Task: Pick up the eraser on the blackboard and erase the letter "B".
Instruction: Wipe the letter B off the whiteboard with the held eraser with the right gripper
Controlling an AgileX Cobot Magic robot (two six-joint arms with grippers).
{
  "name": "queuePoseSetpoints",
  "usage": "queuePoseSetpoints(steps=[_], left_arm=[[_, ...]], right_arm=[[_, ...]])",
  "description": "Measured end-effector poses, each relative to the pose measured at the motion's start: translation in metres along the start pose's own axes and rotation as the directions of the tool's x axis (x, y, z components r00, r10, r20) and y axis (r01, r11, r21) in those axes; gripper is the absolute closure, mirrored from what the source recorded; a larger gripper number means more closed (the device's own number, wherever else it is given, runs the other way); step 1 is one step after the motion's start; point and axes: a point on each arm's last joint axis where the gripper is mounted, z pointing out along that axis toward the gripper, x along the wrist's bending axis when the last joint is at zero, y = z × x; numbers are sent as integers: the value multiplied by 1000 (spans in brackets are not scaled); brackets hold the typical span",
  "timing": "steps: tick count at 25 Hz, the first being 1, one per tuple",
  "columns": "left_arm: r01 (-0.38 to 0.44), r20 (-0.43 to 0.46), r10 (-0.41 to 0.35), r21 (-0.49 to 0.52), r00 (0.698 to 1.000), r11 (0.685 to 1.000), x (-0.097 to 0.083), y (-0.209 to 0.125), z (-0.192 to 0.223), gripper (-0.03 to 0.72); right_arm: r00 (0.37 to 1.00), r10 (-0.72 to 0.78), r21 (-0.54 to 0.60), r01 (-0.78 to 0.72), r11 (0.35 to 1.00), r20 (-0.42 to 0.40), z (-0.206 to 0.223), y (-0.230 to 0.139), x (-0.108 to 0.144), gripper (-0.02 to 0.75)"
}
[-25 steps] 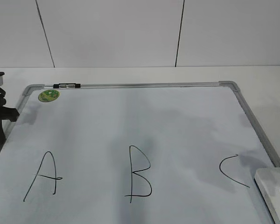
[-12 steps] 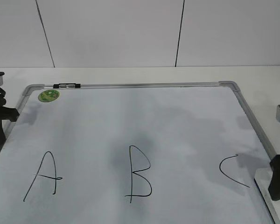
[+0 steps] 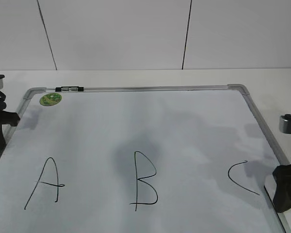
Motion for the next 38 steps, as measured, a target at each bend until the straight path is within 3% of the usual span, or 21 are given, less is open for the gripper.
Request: queuePoseSetpoints(steps=[14,20,28,38], left_arm=[[0,0,0,0,1000,1000,0,0,0,671],[0,0,0,0,1000,1000,0,0,0,671],[0,0,0,0,1000,1000,0,0,0,671],[0,0,0,0,1000,1000,0,0,0,671]], right_arm=[[1000,5,71,-5,997,2,13,3,0,112],[1000,4,89,-4,996,0,8,6,1,181],[1000,-5,132,5,991,-5,-11,13,5,197],[999,11,83,-8,997,-36,-30,27,10,197]])
